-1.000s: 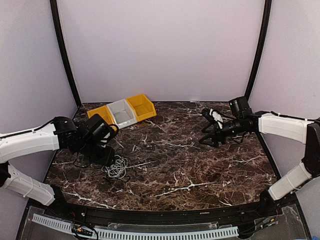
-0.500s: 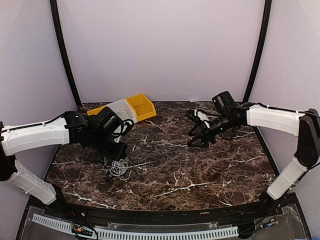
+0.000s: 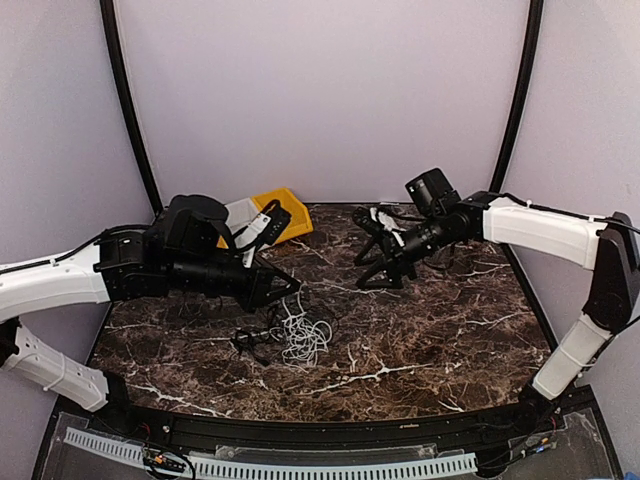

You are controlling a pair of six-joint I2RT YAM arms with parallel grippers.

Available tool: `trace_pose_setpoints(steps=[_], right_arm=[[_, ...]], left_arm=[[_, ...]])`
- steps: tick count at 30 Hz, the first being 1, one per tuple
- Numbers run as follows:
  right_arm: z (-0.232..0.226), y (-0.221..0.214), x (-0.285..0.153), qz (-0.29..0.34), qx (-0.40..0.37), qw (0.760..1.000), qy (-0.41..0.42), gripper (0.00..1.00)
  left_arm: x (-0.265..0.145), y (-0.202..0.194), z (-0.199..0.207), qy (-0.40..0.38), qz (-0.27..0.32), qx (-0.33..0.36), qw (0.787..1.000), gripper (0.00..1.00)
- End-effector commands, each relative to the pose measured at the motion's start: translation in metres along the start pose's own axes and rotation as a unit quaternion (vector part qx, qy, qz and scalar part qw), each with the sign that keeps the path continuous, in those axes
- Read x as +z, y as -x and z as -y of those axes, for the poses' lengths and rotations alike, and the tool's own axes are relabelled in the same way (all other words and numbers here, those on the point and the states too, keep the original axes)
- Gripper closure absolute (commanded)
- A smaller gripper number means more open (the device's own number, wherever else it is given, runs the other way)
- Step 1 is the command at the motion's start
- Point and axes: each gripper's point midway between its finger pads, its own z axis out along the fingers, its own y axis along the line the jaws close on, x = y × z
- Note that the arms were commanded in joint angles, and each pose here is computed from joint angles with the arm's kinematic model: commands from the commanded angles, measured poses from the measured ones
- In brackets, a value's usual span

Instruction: Untangle the cables

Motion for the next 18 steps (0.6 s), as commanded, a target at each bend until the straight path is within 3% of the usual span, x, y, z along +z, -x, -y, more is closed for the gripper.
trace_pose_setpoints(steps=[1,8,18], right_arm=[[-0.007,0.011,0.029,-0.002,-0.03,0.999,0.011,0.27],[-0.003,0.026,0.1,-0.023,-0.061,0.998,-0.021,0.25],[-0.012,0.052,0.164,0.031,-0.028,0.999,0.01,0.32]], left_arm=[[-0.021,-0.008,-0.042,0.096,0.039,-0.006,0.995,1.0],[-0.032,-0.045,-0.089,0.181,0.027,-0.086,0.979,1.0],[-0.042,-0.089,-0.121,0.237,0.047,-0.19,0.952,1.0]])
